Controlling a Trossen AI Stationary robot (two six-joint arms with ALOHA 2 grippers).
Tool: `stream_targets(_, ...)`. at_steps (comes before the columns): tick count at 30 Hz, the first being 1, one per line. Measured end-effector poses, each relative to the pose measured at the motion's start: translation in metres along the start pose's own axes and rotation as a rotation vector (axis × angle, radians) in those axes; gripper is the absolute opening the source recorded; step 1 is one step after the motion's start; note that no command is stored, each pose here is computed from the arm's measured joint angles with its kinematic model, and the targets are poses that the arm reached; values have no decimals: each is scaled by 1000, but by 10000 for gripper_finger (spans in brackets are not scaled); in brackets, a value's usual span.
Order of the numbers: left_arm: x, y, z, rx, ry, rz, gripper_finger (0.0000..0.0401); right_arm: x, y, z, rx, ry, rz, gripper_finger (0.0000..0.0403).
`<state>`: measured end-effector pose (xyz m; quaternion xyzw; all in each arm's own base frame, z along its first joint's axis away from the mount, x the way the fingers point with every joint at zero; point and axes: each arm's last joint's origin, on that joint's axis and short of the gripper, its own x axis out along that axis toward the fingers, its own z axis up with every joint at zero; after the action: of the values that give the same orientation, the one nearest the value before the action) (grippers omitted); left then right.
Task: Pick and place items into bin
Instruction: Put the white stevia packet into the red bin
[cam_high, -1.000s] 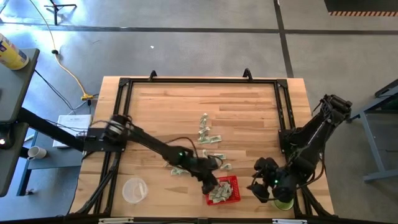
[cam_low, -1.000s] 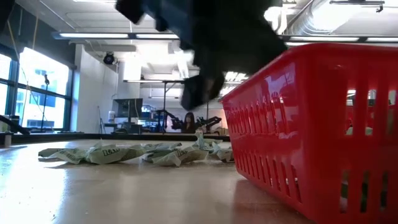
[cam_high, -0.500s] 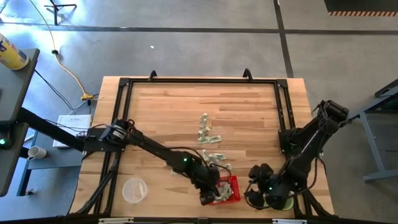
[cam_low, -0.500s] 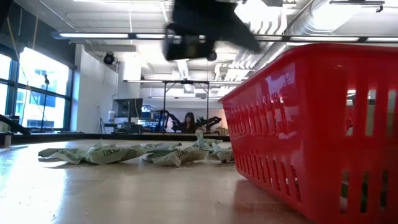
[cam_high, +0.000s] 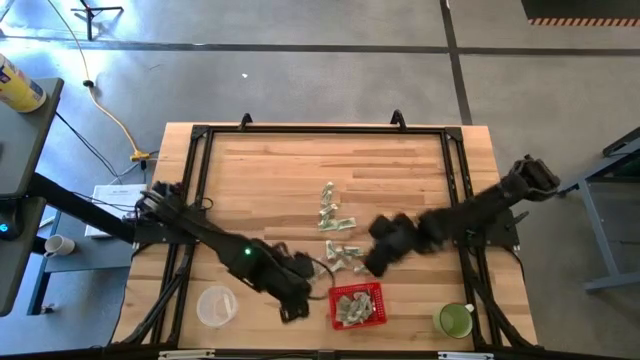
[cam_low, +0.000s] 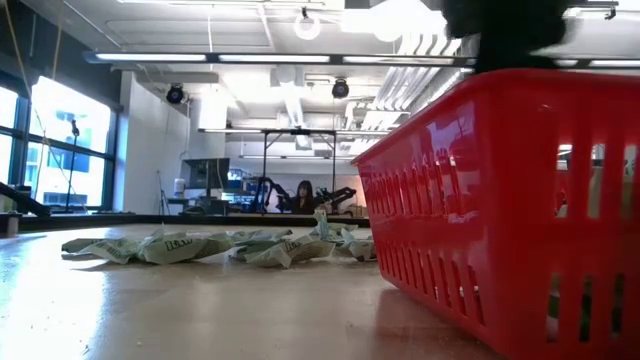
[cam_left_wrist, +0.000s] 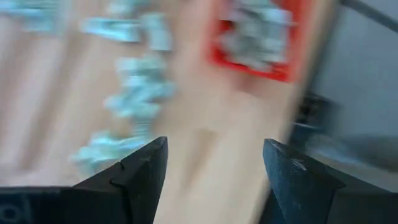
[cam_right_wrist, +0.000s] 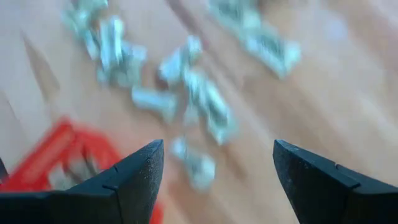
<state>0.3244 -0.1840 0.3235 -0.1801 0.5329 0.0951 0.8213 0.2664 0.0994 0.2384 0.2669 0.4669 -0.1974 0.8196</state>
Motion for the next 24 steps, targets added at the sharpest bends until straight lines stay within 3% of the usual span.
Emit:
stream_targets(3,-10,24,-10,-51,-29,88,296,10,-15,38,-61,-45,65,291)
stream_targets(6,-13,48,-23,-99,-27,91,293,19,-32,60,-176,-54,53,291)
stream_targets(15,-10,115,-73,-289,-220,-65,277,60,-42,66,-693,32,-19,291)
stream_targets(20,-2,152,-90,-409,-351,-227,268,99,-46,65,-697,130,53,291)
stream_targets(24,2,171,-99,-451,-401,-265,260,120,-55,68,-671,163,41,291)
